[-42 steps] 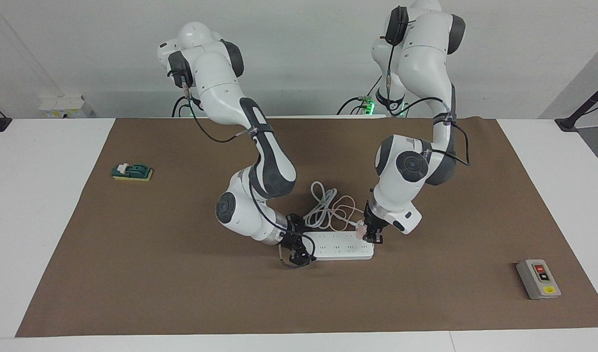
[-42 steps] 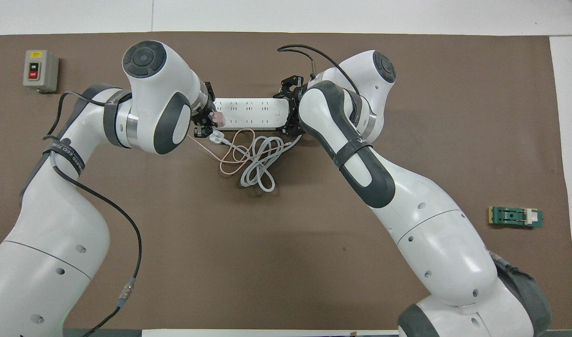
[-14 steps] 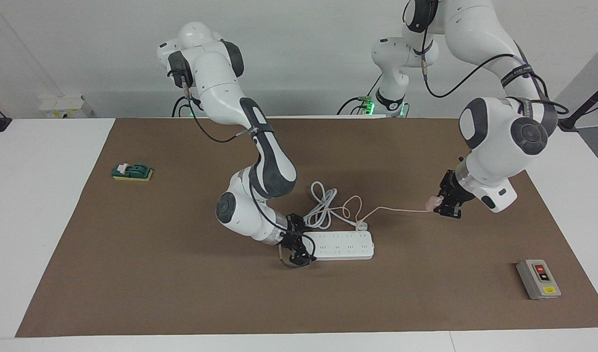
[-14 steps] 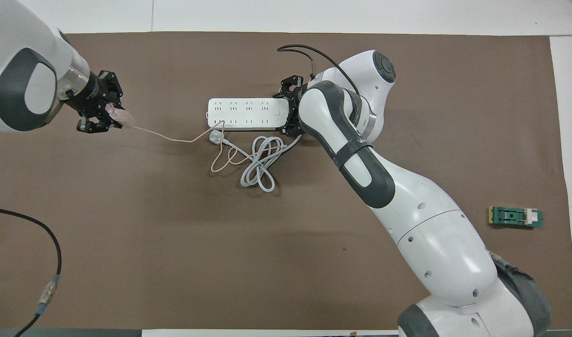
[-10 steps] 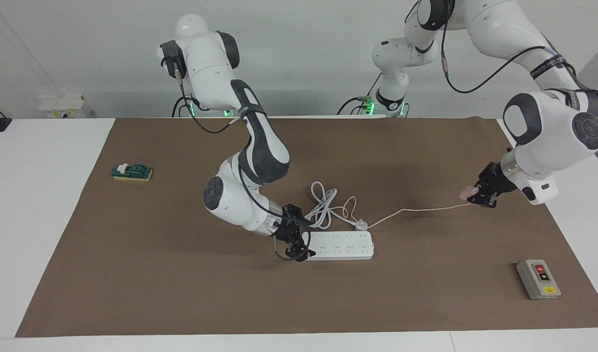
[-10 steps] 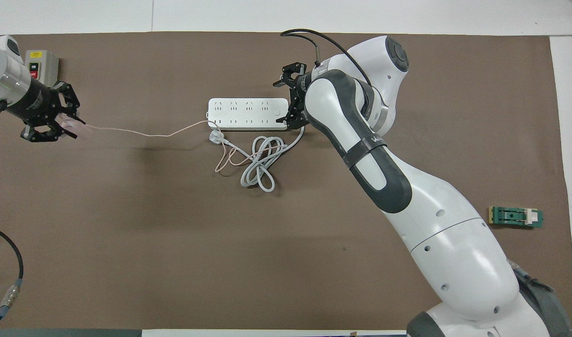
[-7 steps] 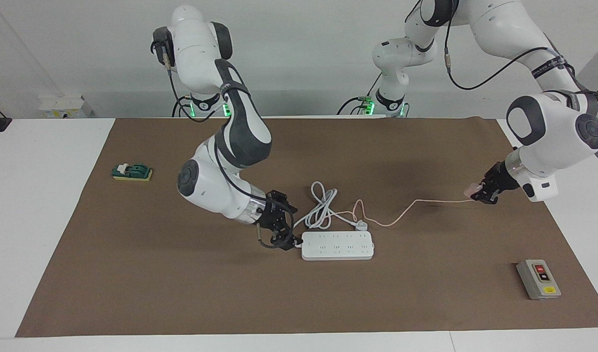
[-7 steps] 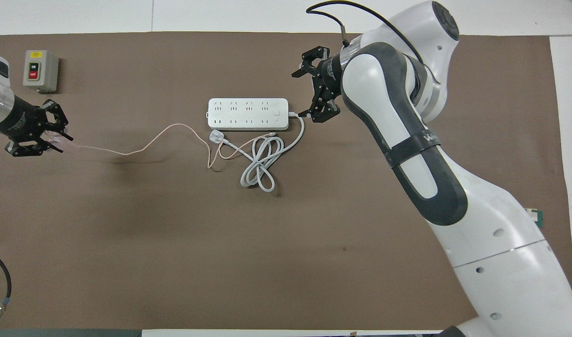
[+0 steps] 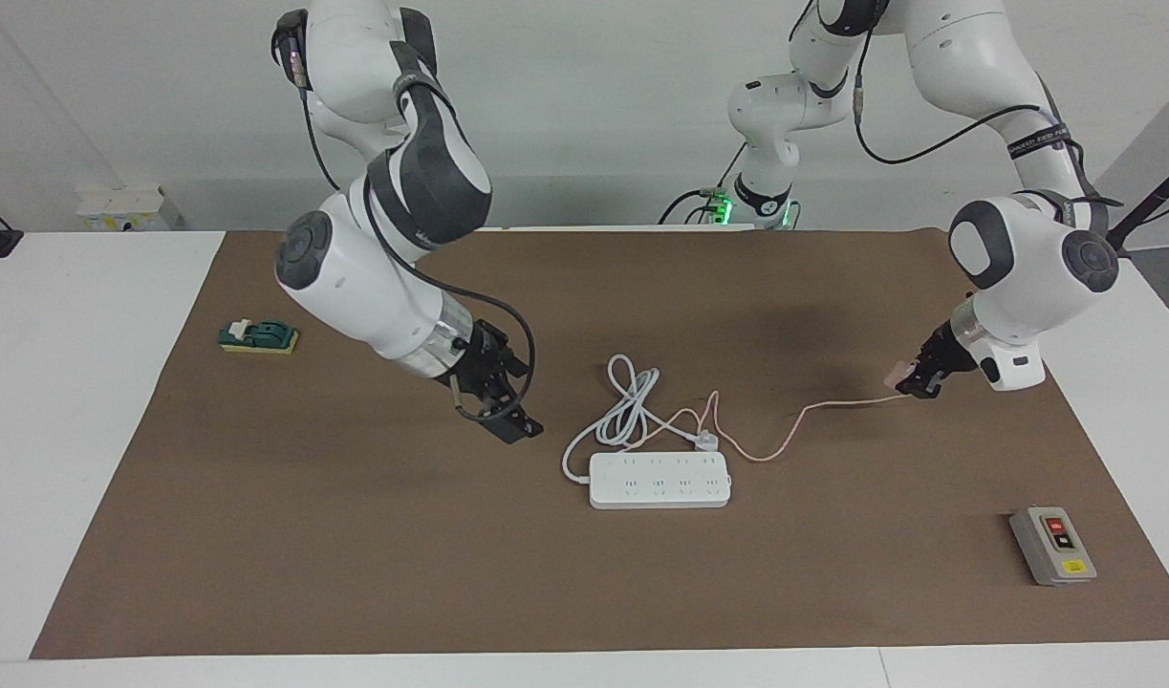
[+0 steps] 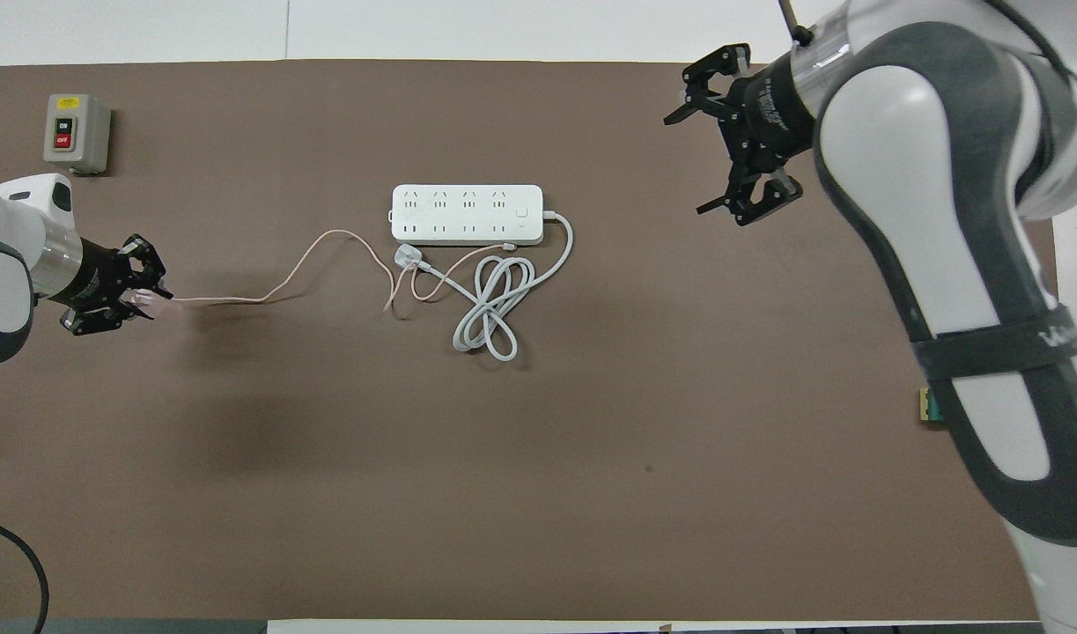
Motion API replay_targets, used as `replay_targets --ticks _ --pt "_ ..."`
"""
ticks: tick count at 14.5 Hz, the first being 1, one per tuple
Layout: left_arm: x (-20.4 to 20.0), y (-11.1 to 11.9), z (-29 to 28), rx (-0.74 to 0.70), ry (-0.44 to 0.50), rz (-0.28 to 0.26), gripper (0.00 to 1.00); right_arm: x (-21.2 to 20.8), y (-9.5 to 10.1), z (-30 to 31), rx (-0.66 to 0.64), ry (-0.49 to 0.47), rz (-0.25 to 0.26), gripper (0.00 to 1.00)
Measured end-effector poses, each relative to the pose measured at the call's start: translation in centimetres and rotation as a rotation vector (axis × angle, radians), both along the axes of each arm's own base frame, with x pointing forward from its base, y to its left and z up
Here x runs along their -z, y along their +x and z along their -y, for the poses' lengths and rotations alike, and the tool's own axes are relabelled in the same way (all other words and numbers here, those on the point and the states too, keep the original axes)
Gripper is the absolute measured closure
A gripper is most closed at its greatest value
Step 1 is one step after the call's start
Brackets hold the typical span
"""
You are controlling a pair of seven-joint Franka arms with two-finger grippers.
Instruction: Unplug charger and place it aside
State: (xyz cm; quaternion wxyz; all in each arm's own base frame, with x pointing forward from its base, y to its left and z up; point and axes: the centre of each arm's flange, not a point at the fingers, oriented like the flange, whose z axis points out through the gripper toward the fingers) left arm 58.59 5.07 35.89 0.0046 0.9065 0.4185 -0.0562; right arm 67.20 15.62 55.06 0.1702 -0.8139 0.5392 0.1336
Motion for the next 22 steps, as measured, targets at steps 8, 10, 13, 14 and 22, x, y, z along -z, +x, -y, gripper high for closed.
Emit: replay_targets --ticks 8,10,13,14,22 --pt "-8.4 0.7 -0.6 0.206 -0.018 -0.027 0.00 -5.5 -3.5 12.9 -0.768 -0.277 0.203 0.00" --pt "-11.7 0.9 -1.3 0.323 -0.026 -0.014 0.00 -6.4 -3.9 15.4 -0.982 -0.338 0.236 0.00" --pt "-15.2 0.7 -0.9 0.478 -0.046 -0.012 0.00 -8.3 -5.1 18.9 -1.168 -0.353 0.288 0.00" --pt "-16.4 0.5 -0.6 0.508 -0.052 -0.016 0.00 -8.9 -6.0 19.9 -1.190 -0.346 0.294 0.00" --pt "-22.6 -1.5 3.2 0.672 -0.086 -0.050 0.00 -7.8 -14.1 24.1 -1.284 -0.331 0.195 0.00"
